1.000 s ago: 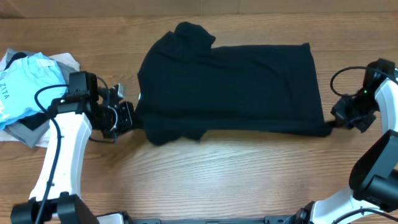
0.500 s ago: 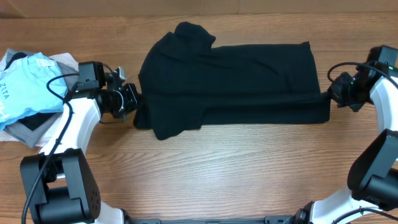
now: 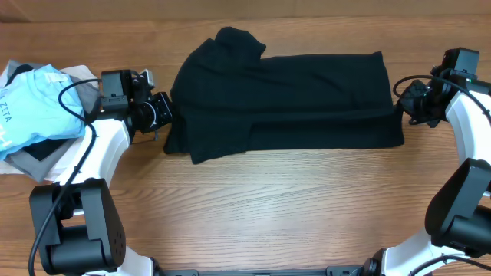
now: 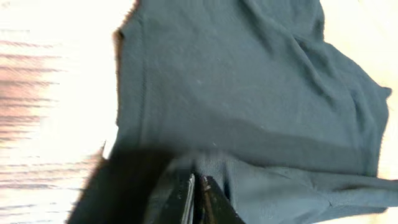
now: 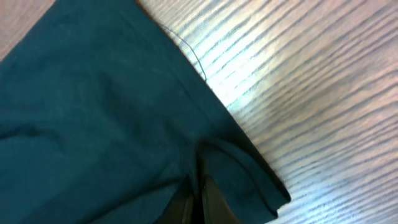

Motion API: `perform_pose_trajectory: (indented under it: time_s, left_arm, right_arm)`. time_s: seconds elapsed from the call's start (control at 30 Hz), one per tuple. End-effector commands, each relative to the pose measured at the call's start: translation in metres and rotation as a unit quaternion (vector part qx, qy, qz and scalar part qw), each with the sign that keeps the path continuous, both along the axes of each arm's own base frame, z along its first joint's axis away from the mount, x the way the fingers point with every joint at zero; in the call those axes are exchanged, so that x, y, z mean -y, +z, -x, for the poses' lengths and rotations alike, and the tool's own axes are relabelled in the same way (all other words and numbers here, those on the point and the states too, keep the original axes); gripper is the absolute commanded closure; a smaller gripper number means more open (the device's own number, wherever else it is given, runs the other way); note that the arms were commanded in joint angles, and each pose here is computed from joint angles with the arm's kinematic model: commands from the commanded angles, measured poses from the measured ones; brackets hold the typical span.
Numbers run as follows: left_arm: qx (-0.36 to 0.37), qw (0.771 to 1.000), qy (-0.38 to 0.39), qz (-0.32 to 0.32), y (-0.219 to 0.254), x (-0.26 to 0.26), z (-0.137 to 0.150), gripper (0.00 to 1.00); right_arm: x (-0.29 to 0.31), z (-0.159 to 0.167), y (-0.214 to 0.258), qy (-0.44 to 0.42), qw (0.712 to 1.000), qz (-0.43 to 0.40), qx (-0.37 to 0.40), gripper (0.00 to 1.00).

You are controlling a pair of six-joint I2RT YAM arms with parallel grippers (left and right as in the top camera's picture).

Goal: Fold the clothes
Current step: 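Grasp the shirt's front edge with both grippers at left and right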

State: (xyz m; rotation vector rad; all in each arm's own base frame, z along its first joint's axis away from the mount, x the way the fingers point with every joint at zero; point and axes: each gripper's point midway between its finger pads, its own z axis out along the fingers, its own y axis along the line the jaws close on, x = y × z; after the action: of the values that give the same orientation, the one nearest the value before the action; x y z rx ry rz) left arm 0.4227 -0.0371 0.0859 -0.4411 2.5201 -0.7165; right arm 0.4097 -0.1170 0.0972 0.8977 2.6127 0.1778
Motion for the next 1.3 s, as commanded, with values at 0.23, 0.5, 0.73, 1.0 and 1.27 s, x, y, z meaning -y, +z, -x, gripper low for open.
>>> perform_pose_trajectory:
  time_s: [0.23,0.5,0.73,1.0,1.27]
  left_arm:
    - [0.011,1.000,-0.002,-0.013,-0.003,0.006,-0.007,0.87]
    - [-0.031,0.997,-0.064,-0.043,-0.021,0.050,0.019,0.70]
    - [-0.071,0.993,-0.047,-0.078,-0.050,0.044,0.025,0.57]
    - [-0.113,0.990,-0.062,-0.052,-0.088,0.054,0.032,0.75]
    - [-0.050,0.994,-0.091,0.036,-0.036,0.071,0.000,0.96]
  right_arm:
    - [0.006,-0.003,0.011,-0.005,1.000,0.016,0.015,0.96]
    - [0.006,-0.002,0.010,-0.005,1.000,0.015,0.012,0.96]
    - [0.005,0.002,0.008,-0.004,1.000,0.013,0.004,0.96]
    - [0.004,0.003,0.008,-0.004,1.000,0.012,0.001,0.96]
    - [0.007,0.011,0.005,-0.010,1.000,0.022,-0.018,0.96]
